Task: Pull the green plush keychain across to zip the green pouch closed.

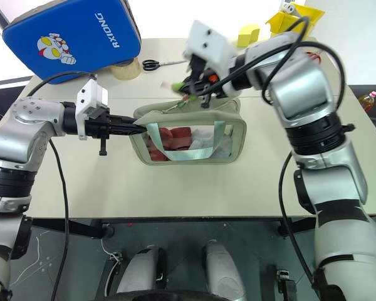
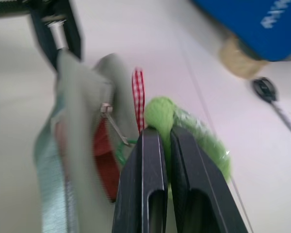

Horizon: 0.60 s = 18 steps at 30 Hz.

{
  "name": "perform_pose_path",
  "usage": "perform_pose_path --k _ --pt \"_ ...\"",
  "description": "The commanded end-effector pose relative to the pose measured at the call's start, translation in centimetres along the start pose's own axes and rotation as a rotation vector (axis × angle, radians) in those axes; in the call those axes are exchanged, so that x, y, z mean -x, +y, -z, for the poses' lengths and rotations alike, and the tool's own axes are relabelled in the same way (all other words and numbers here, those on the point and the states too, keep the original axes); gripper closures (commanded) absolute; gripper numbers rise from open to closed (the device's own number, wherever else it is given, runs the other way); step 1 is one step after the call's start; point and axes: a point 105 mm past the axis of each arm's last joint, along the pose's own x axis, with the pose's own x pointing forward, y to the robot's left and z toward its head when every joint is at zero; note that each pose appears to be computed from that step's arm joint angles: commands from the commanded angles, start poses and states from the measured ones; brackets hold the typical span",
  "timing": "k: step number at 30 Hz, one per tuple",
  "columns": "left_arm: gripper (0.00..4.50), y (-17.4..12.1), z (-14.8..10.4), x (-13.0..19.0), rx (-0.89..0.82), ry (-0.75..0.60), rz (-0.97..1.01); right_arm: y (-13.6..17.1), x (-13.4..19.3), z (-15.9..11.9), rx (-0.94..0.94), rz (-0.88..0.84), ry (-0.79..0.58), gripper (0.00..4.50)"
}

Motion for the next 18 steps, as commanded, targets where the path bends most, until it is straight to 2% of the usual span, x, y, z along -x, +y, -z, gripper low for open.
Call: perform_pose_path --k 1,9,12,15,18 --pt "4.50 0.4 0.3 1.8 0.007 0.023 -0.060 -4.4 6.4 3.4 -0.098 0.278 0.088 4.42" --pt "4.50 0.5 0.9 2.9 0.046 0.041 -0.098 -6.0 14.1 13.6 -0.194 0.592 0.427 4.42" --pt "4.50 0.6 1.0 3.1 0.047 0.045 -0.105 -4.5 13.8 16.7 -0.189 0.565 0.541 4.42" --pt "4.50 0.7 0.8 3.1 0.061 0.035 -0.110 -1.7 10.5 19.5 -0.217 0.478 0.571 4.42" --pt "4.50 0.6 0.8 3.1 0.066 0.038 -0.108 -0.3 8.5 20.6 -0.244 0.460 0.568 4.42"
